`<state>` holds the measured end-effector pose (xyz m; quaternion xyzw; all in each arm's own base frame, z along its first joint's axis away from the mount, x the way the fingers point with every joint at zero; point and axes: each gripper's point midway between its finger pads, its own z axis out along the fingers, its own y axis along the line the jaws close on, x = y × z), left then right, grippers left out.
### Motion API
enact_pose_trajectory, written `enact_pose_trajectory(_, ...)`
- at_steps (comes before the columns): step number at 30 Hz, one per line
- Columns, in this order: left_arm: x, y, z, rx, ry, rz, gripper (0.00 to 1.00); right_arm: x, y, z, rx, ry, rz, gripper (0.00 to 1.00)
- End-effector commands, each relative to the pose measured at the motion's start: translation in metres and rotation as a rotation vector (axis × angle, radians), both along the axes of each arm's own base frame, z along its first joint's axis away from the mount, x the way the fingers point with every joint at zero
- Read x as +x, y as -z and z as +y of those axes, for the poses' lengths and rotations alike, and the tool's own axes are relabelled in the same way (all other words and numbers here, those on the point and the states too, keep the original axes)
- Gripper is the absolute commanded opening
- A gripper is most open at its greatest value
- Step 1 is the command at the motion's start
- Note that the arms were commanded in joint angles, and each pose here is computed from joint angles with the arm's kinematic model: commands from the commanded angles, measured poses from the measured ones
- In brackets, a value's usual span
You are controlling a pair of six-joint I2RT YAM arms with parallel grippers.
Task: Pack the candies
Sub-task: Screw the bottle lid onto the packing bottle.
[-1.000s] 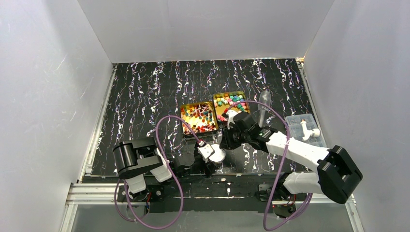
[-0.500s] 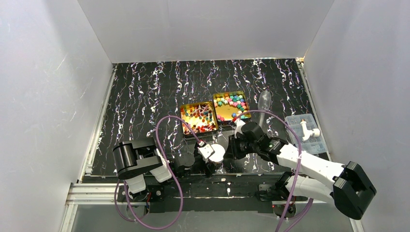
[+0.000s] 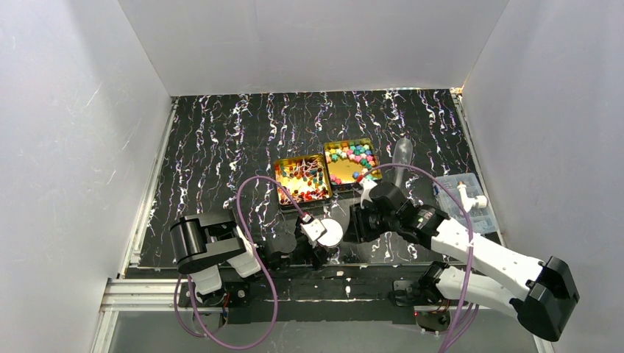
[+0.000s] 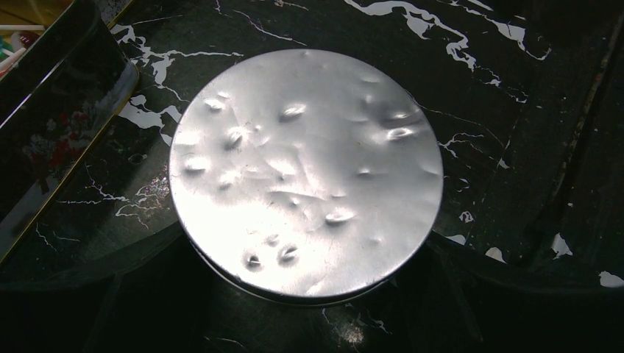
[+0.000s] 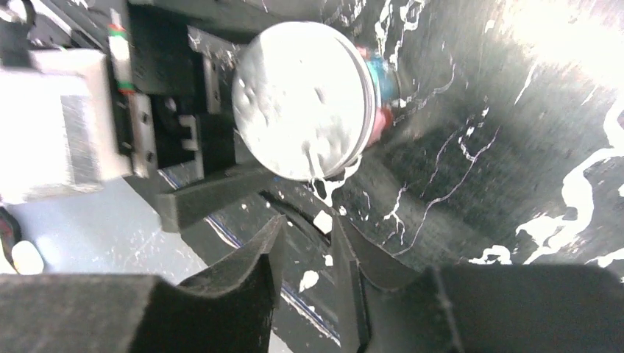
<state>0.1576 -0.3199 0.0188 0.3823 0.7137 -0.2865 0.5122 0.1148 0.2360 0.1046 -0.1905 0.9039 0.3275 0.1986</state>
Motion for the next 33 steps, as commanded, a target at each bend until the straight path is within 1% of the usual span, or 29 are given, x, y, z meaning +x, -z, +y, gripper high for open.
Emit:
enact_pose_trajectory(1,0.001,0.016,0.015,0.093,-0.013,0.0,0.5,0.027,-0.032,0.005,-0.028,0.015,-0.126,0.4)
enact_pose_trajectory(4,0.0,0.017,0.015,0.097,-0.008,0.001,0.5,0.04,-0.039,0.011,-0.053,-0.004,-0.17,0.41)
enact_pose_trajectory(6,0.0,0.017,0.015,0.099,-0.005,0.0,0.5,0.048,-0.037,0.017,-0.07,-0.019,-0.175,0.4)
enact_pose_trajectory(17,-0.002,0.018,0.015,0.1,0.001,0.008,0.49,0.079,-0.025,0.045,-0.069,-0.067,-0.182,0.39)
enact_pose_trajectory(27,-0.003,0.019,0.016,0.105,0.005,0.013,0.49,0.087,-0.002,0.055,-0.058,-0.117,-0.151,0.37)
enact_pose_trajectory(33,-0.003,0.018,0.016,0.102,0.003,0.013,0.49,0.08,0.007,0.057,-0.038,-0.146,-0.126,0.36)
